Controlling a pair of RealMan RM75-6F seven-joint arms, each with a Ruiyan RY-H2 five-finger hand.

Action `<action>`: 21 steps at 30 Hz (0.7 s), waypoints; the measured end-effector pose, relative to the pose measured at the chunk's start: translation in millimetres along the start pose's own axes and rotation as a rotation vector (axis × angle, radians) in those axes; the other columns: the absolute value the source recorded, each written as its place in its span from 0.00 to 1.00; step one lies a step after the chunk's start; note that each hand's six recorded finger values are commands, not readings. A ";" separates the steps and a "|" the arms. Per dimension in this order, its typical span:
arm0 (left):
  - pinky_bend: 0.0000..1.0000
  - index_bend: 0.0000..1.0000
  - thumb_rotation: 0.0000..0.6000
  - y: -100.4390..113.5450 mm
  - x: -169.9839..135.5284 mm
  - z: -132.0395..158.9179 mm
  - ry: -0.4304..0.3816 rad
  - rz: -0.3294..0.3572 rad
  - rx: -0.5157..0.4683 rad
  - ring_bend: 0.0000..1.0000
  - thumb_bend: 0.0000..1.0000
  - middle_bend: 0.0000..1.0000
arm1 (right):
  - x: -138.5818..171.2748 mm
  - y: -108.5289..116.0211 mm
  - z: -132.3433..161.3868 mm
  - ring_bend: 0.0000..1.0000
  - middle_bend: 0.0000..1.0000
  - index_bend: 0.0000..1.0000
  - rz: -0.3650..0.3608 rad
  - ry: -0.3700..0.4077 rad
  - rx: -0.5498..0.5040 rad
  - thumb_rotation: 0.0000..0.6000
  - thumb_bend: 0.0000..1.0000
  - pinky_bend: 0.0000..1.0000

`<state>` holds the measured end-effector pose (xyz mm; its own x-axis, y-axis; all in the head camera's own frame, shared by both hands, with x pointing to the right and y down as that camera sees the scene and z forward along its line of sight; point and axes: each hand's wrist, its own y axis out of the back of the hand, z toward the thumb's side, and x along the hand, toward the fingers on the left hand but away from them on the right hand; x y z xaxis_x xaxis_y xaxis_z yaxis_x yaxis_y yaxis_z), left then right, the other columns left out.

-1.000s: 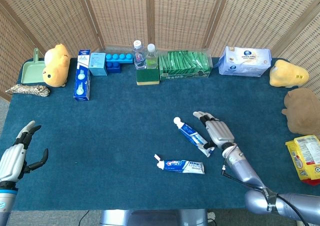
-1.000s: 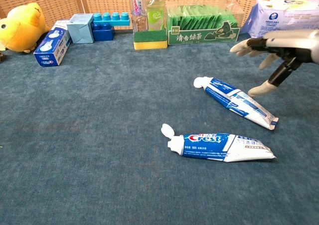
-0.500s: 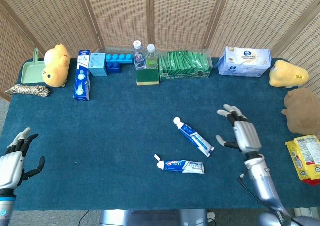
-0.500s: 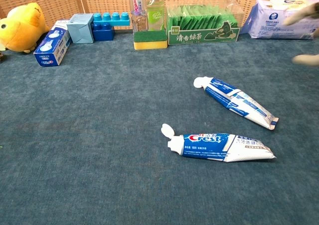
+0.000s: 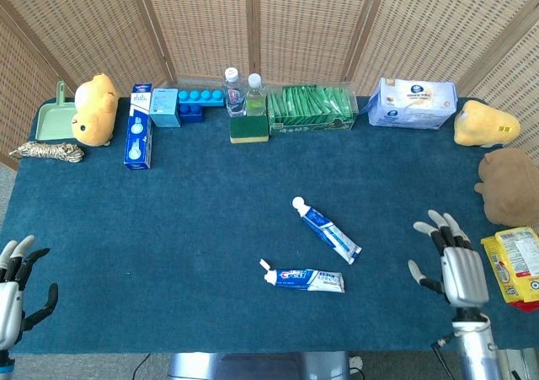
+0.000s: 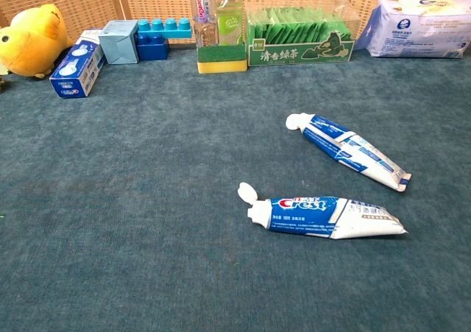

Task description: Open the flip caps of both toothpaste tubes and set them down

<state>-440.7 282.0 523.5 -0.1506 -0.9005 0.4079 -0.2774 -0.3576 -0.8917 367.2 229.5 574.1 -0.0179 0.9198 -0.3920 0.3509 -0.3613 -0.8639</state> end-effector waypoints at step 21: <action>0.09 0.19 0.98 0.9 -13.0 1.2 0.074 -0.065 0.023 0.00 0.43 0.09 | 16.9 -13.8 -5.7 0.05 0.14 0.25 0.083 -0.013 -0.021 1.00 0.31 0.16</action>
<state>-437.8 293.1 517.2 -0.2029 -0.8548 0.4777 -0.2676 -0.4209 -0.8667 367.4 250.9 581.2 -0.0002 0.8848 -0.4659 0.3714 -0.4325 -0.8216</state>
